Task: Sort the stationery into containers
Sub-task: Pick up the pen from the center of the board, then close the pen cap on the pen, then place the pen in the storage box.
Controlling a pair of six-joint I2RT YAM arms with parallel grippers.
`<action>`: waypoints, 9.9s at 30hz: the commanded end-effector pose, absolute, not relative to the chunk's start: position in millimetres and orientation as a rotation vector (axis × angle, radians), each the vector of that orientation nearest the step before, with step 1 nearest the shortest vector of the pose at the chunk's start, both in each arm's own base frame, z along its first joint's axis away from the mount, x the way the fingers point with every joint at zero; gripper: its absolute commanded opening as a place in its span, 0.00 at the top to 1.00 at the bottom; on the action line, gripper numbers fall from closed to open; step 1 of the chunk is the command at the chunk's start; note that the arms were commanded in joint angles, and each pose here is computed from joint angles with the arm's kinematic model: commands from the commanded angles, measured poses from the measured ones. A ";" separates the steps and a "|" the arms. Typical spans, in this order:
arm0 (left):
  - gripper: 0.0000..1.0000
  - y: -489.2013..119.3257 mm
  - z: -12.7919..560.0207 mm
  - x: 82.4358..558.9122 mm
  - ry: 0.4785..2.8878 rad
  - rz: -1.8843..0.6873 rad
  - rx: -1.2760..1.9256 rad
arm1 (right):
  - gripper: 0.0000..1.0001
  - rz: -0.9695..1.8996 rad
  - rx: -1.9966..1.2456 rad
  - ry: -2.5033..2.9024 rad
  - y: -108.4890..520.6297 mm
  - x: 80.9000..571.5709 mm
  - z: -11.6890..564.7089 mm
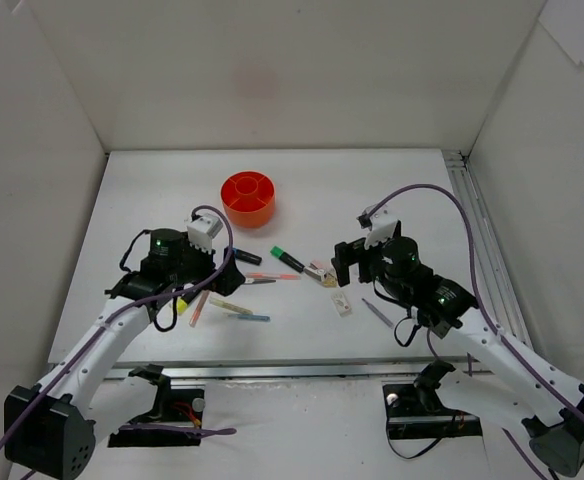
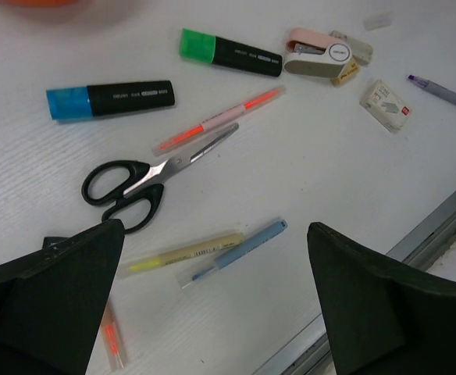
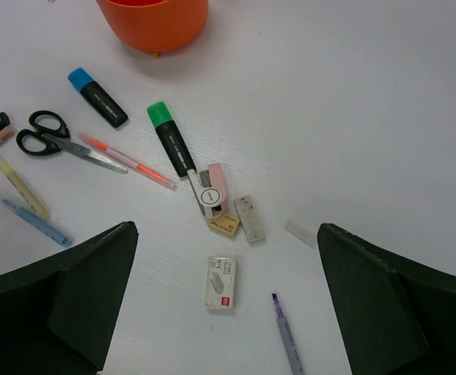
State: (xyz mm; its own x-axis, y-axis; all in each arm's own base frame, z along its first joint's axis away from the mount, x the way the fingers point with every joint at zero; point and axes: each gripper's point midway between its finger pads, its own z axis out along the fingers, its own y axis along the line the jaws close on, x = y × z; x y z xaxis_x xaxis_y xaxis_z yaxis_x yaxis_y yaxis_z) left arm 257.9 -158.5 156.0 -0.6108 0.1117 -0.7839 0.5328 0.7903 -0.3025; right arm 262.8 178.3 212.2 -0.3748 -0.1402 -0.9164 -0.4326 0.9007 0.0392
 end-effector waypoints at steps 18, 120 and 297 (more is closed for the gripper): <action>0.00 -169.3 243.9 273.3 1.868 -0.630 0.537 | 0.08 0.099 -0.100 2.435 119.4 249.4 118.5; 0.39 -504.8 73.4 341.3 1.777 -0.718 1.722 | 1.00 0.144 0.102 2.217 48.8 215.5 218.3; 0.00 -137.2 304.6 303.3 1.804 -0.824 0.022 | 1.00 0.599 -1.672 1.126 341.7 231.8 280.2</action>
State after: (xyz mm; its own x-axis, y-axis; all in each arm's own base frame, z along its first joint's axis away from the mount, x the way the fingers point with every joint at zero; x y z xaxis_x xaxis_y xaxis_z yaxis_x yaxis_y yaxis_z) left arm 303.5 -170.5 299.5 -0.4696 -0.3144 -0.8250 0.5115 0.6648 -0.5445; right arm 229.2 329.0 241.5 0.5207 -0.5246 -0.6735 -0.8318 -0.1342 -0.5386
